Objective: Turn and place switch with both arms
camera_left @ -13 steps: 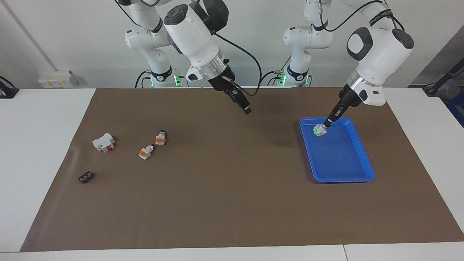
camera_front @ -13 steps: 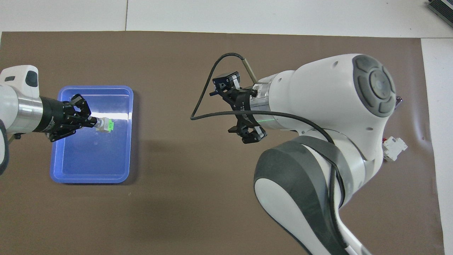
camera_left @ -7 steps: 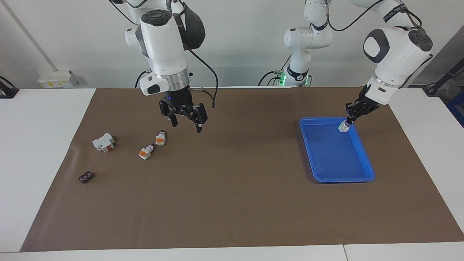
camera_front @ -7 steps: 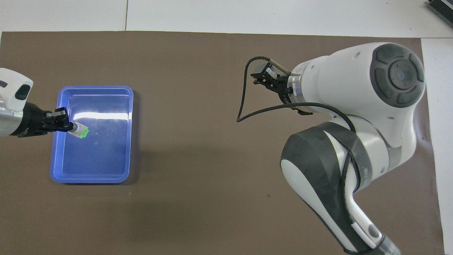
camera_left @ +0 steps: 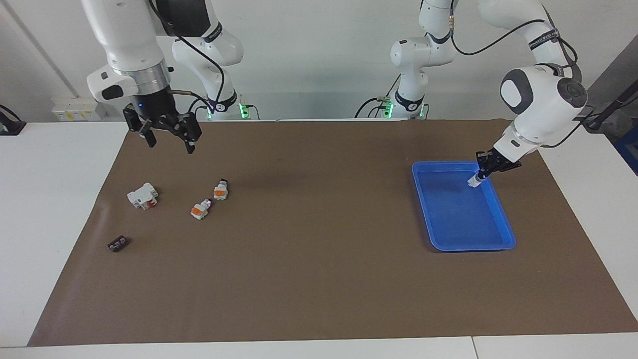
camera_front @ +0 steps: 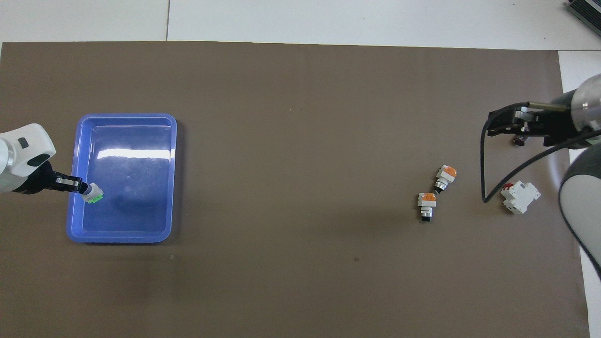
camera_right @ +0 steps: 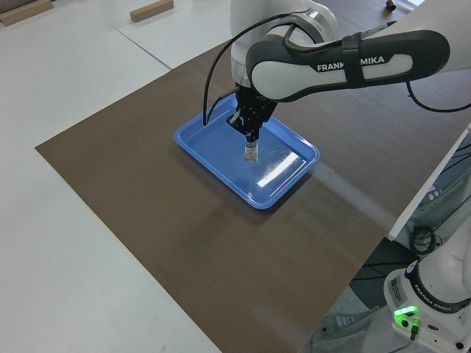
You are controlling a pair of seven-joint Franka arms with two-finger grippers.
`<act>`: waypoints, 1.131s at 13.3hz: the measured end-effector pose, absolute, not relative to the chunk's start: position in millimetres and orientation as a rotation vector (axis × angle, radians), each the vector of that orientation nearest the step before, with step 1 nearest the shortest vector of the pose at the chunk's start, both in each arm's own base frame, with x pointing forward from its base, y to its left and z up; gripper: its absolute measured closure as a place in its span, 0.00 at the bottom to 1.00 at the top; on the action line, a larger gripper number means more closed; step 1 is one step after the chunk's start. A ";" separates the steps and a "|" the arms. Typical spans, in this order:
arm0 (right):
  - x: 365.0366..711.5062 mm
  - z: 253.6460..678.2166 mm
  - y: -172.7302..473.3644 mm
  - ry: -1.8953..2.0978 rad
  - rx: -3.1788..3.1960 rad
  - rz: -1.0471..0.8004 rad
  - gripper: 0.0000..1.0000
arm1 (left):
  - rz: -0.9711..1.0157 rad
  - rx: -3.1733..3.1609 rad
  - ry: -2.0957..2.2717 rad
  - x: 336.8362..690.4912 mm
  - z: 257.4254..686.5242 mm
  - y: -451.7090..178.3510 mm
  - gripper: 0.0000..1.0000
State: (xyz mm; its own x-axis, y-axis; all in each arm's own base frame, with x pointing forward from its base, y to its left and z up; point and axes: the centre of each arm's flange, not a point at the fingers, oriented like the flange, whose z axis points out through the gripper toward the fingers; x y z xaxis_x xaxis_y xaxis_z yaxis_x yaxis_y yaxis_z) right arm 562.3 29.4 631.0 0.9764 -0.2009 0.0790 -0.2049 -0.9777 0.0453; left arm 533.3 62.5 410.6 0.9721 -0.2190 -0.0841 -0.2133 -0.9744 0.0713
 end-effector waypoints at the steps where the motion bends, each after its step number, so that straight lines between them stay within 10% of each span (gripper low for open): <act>1: 557.9 631.8 13.9 -0.323 3.072 0.065 0.00 | -0.139 3.058 -0.347 532.3 406.7 61.0 0.90; 4: 547.4 631.8 -11.4 -0.381 3.096 0.008 0.00 | -0.088 3.063 -0.385 541.4 421.3 51.9 0.65; 15: 542.8 632.7 -1.6 -0.303 3.098 -0.024 0.00 | -0.274 3.060 -0.528 591.7 542.1 -48.1 0.62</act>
State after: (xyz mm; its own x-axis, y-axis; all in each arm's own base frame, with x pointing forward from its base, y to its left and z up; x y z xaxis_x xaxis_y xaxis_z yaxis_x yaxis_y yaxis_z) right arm 542.8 -1.6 632.7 0.9809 -0.1940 -0.0125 -0.1935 -0.9806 0.0304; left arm 591.7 -48.1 542.1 0.9272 -0.3345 -0.1686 -0.3302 -0.9424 0.0536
